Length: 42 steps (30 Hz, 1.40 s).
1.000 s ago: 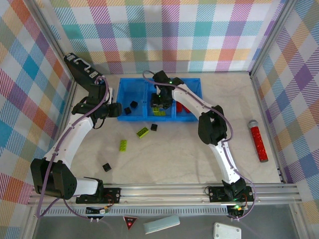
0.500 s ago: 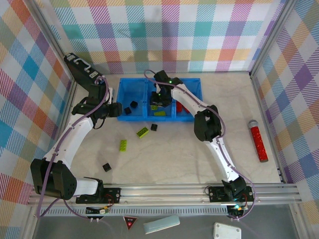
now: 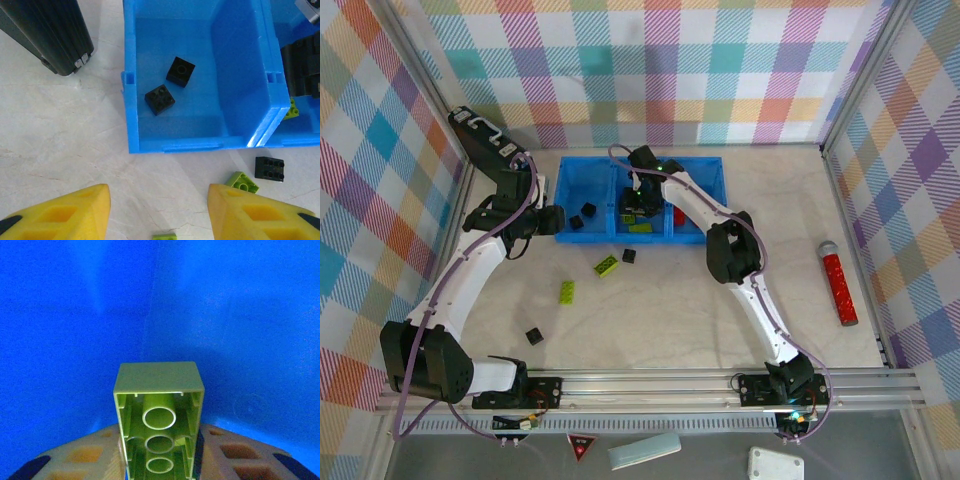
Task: Sort the legos into containers by color
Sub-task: Place the lego in the container.
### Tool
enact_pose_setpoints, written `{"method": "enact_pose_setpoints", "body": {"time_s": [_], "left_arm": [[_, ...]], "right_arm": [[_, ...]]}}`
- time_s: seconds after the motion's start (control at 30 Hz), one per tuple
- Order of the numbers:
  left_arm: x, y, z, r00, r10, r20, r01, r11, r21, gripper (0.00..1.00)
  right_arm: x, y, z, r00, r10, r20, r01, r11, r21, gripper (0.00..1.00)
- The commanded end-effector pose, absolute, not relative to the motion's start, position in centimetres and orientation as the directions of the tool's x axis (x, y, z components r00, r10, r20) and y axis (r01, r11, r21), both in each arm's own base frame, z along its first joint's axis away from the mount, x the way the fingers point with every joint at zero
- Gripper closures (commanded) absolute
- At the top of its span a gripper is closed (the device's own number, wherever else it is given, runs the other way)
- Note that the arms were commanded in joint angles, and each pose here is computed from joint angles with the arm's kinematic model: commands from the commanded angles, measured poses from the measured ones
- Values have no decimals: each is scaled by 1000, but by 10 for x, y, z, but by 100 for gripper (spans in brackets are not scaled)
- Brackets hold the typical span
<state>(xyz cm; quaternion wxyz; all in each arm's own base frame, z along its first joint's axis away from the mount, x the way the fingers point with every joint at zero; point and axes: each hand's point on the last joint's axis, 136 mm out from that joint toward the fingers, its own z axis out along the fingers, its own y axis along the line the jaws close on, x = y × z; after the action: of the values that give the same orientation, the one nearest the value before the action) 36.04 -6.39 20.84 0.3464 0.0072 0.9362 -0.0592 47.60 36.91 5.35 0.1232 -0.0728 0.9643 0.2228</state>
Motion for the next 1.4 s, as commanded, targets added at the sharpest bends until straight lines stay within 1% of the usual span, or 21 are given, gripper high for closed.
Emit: {"method": "enact_pose_setpoints", "body": {"time_s": [0.0,0.27,0.4,0.67,0.87,1.13,1.37], "left_arm": [[358,-60,214,-746,-44,-664,48,992,-120,46],[358,-58,216,-743,-45,-668,43,992,-115,46],[358,-58,216,-743,-47,-668,40,993,-114,46],[358,-58,217,-742,-49,-669,38,993,-116,46],[358,-56,216,-743,-52,-667,27,994,-108,46],[357,-54,212,-761,-68,-645,2,994,-107,46],[349,-55,208,-801,-108,-589,-36,991,-132,46]], "right_arm": [[481,372,60,-958,-72,-279,-192,880,434,60],[480,372,78,-952,-69,-299,-201,875,439,58],[479,373,92,-947,-65,-316,-209,869,449,55],[470,376,119,-937,-84,-338,-241,856,457,56],[453,378,139,-930,-110,-350,-270,853,447,56],[424,365,157,-927,-135,-351,-285,860,423,57],[396,345,166,-925,-124,-359,-281,859,427,57]]}}
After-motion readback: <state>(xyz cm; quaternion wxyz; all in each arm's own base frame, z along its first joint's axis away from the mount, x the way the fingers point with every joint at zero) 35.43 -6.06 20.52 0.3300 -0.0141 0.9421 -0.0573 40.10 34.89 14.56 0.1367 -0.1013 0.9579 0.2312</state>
